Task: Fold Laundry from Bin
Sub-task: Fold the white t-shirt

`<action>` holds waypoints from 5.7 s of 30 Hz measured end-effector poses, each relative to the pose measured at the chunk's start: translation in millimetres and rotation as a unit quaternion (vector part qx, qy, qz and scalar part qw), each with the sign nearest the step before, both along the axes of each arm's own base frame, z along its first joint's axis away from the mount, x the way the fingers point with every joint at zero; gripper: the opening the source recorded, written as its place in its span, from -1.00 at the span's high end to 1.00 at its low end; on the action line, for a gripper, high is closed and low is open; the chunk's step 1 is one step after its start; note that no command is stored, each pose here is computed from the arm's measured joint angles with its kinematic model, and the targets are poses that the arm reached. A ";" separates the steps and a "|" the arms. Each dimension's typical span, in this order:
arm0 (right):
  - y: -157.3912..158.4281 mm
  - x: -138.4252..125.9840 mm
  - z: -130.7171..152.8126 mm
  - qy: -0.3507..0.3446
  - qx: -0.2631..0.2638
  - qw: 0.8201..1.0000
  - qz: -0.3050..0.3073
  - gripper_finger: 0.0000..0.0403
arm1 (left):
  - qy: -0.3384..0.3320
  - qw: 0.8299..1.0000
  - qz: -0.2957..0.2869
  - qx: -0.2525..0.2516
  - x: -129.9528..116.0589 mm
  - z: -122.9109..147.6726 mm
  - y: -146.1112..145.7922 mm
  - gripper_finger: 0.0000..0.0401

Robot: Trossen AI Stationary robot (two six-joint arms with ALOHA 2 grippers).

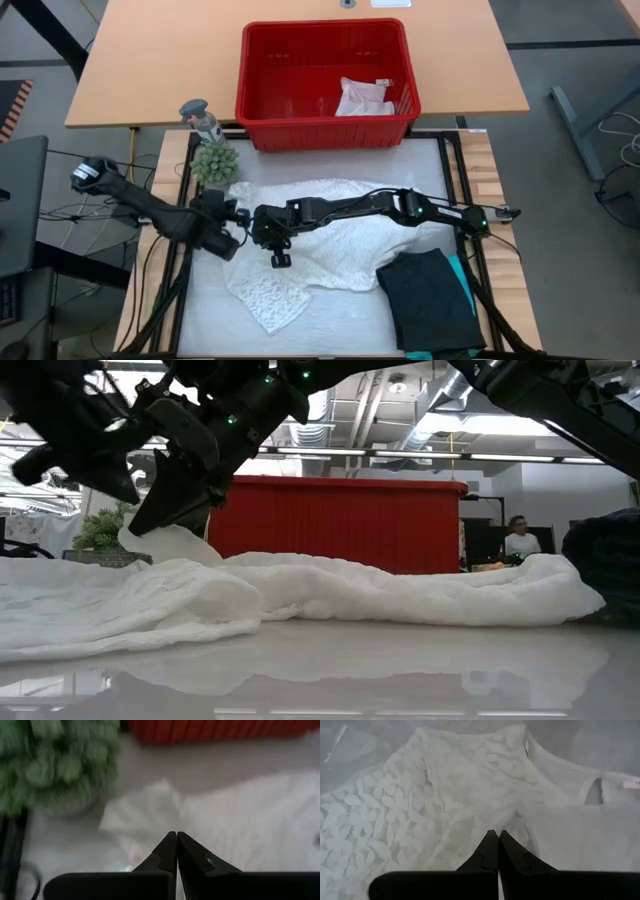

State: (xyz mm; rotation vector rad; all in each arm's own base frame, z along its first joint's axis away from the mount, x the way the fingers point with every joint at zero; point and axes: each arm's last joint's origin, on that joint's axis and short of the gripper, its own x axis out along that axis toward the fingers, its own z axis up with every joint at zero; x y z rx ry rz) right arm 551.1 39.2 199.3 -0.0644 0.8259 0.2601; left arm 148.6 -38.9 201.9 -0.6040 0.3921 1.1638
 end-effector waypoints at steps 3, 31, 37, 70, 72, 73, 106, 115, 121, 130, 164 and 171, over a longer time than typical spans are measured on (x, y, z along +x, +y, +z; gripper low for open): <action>-0.3 -1.0 -0.8 0.007 0.000 1.000 0.000 0.89 | -0.001 0.999 0.028 0.020 3.2 2.0 12.3 1.00; -3.2 -4.1 -9.7 0.034 -0.001 0.999 0.030 0.88 | 0.093 0.991 -0.037 -0.086 1.9 -54.9 74.5 1.00; -7.5 -3.8 -9.7 0.034 -0.001 0.999 0.026 0.88 | 0.151 0.982 0.044 -0.106 -12.8 -43.0 73.7 1.00; -13.2 -3.7 -9.7 0.033 -0.005 0.999 0.029 0.88 | -0.141 0.985 -0.078 -0.064 2.5 -27.6 93.2 1.00; -13.2 -3.7 -9.7 0.033 -0.005 0.999 0.029 0.88 | -0.164 0.982 -0.090 -0.039 3.5 -14.5 92.9 1.00; -13.2 -3.8 -9.8 0.033 -0.005 0.999 0.029 0.88 | -0.176 0.979 -0.098 -0.034 3.6 -8.8 92.6 1.00; -21.3 -7.6 -2.3 0.040 -0.008 0.999 0.024 0.89 | 0.013 0.987 -0.070 -0.143 -21.5 -32.8 80.5 1.00; -56.0 -16.4 35.5 0.009 -0.030 0.999 -0.026 0.89 | 0.004 0.987 -0.062 -0.151 -20.5 -33.4 80.5 1.00; -89.2 -17.8 37.3 0.003 -0.031 0.998 -0.055 0.89 | 0.004 0.987 -0.061 -0.152 -20.5 -33.4 80.5 1.00; -110.6 -9.8 43.2 -0.066 -0.043 0.995 -0.055 0.89 | -0.005 0.986 -0.052 -0.156 -20.4 -33.3 80.6 1.00; -146.0 10.7 -21.4 -0.133 0.036 0.989 -0.058 0.89 | -0.034 0.982 -0.063 -0.177 -17.0 -31.6 79.8 1.00; -152.4 11.4 -27.0 -0.134 0.039 0.988 -0.068 0.88 | -0.034 0.979 -0.074 -0.186 -16.7 -31.7 78.8 1.00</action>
